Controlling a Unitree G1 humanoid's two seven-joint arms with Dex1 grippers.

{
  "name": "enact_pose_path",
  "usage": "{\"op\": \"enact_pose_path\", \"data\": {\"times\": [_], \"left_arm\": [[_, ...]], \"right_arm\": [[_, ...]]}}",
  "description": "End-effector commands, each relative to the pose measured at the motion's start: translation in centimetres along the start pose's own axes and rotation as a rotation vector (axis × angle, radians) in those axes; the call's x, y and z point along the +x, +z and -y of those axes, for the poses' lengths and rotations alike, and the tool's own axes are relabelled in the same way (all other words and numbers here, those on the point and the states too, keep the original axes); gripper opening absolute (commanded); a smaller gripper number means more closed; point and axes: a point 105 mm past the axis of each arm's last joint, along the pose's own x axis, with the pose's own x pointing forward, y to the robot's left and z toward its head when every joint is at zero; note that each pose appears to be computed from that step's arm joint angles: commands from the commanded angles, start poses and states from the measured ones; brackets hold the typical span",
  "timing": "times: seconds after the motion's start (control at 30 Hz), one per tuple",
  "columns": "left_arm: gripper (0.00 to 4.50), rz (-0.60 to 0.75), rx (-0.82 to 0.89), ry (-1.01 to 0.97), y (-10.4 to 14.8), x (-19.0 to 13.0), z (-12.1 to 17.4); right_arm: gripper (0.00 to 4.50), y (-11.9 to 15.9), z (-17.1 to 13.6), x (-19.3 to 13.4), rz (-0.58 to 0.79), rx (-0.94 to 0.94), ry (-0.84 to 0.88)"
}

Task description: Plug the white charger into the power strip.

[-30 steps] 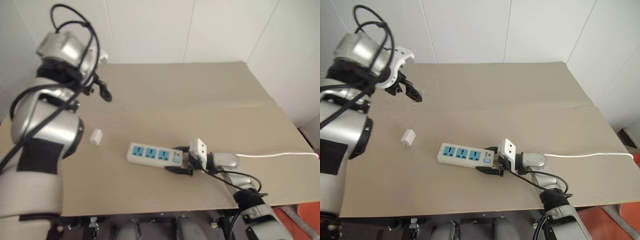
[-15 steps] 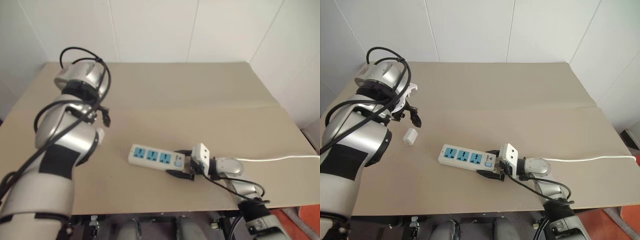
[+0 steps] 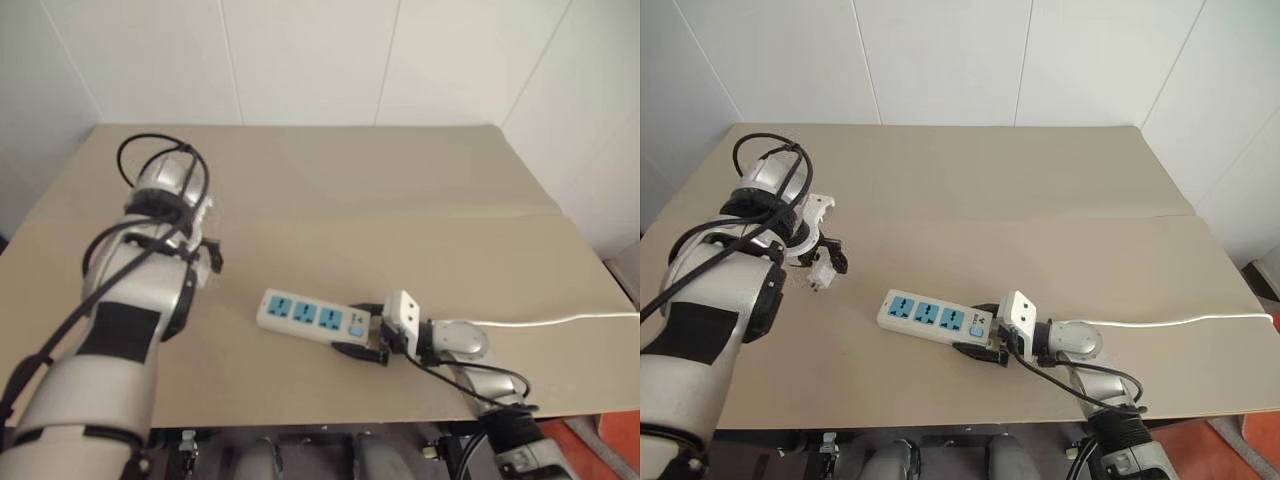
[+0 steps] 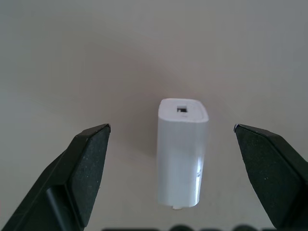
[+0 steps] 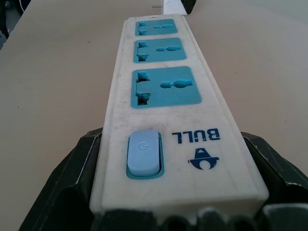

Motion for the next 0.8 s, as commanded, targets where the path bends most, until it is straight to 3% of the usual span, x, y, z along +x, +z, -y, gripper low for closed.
{"op": "enact_pose_path", "data": {"times": [0.03,0.17,0.2,0.33,0.57,0.63,0.7,0.8], "left_arm": [[4.5,0.039,-0.003,0.012,0.5,0.2,-0.1],[4.5,0.048,-0.007,0.002,0.6,0.4,0.3],[4.32,0.049,-0.007,-0.005,0.7,0.4,0.5],[3.3,0.053,-0.002,-0.023,0.8,0.5,0.9],[1.05,0.049,-0.007,-0.038,0.7,0.5,0.9],[1.01,0.059,0.0,-0.052,0.9,0.3,1.0],[1.01,0.121,0.05,-0.102,2.0,-0.3,1.5],[1.01,0.467,0.18,-0.199,6.9,-3.5,2.7]], "right_arm": [[3.46,-1.5,-1.7,0.5,-0.035,0.072,0.043],[3.46,-1.5,-1.9,0.5,-0.037,0.08,0.037],[3.46,-1.5,-1.9,0.5,-0.037,0.081,0.034],[3.46,-1.5,-1.7,0.4,-0.041,0.085,0.012],[3.46,-1.7,-1.7,0.5,-0.043,0.092,-0.004],[3.46,-1.7,-1.8,0.5,-0.043,0.093,-0.009],[3.46,-1.7,-1.8,0.6,-0.041,0.099,-0.012],[3.46,-1.8,-1.7,0.7,-0.04,0.108,-0.026]]}}
